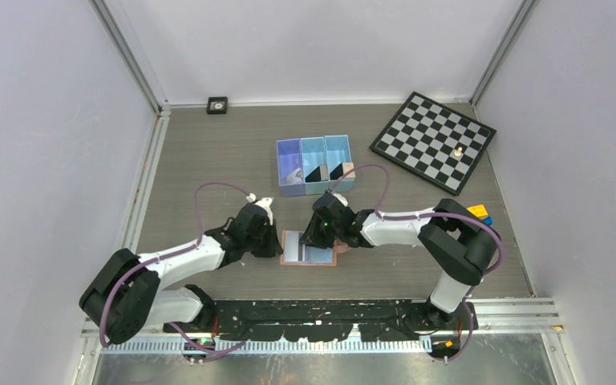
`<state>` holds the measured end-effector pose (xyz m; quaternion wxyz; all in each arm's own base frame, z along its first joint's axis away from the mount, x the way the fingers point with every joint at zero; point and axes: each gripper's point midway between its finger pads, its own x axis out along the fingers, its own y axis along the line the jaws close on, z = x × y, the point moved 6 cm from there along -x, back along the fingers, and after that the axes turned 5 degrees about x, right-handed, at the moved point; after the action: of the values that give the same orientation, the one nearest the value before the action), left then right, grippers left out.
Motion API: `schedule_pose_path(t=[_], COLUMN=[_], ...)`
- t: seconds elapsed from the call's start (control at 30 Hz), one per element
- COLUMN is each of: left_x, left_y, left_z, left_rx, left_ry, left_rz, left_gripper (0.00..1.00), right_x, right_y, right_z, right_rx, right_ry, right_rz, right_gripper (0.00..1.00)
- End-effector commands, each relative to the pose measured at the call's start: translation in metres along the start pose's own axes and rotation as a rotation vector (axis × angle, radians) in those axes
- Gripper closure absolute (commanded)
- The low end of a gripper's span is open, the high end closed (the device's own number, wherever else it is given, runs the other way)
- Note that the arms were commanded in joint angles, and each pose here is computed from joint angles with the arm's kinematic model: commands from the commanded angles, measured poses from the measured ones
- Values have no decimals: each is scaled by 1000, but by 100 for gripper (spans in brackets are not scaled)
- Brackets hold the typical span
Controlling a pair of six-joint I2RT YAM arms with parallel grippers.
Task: Put the credit cards into the card holder
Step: Insert the credit card into the card holder, then pick up the credit card from the storage box.
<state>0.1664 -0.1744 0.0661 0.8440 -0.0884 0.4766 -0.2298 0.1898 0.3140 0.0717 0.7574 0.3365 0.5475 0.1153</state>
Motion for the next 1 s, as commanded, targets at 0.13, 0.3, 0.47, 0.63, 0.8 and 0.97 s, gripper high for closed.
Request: schedule_pose_path(t=[0.13, 0.3, 0.47, 0.63, 0.8, 0.97], left_x=[1, -5, -26, -60, -91, -98], left_y=[-8, -8, -13, -19, -18, -24], left_z=[5, 8, 20, 49, 80, 108], left_rx=[-13, -9, -7, 18, 39, -9], left_ry=[-36, -48, -72, -120, -90, -109], left_rz=[-52, -39, -37, -27, -40, -141], left_gripper=[100, 93, 66, 24, 12, 10], right_x=[0, -27, -77, -120, -136, -130], right_y=[19, 19, 19, 2, 2, 4], right_z=[-1, 14, 48, 105, 149, 191], right_rx=[-46, -115, -229, -244, -299, -313], right_ry=[-14, -119, -246, -304, -300, -322], right_rz=[25, -34, -103, -178, -229, -285], right_gripper=[76, 71, 53, 35, 31, 23])
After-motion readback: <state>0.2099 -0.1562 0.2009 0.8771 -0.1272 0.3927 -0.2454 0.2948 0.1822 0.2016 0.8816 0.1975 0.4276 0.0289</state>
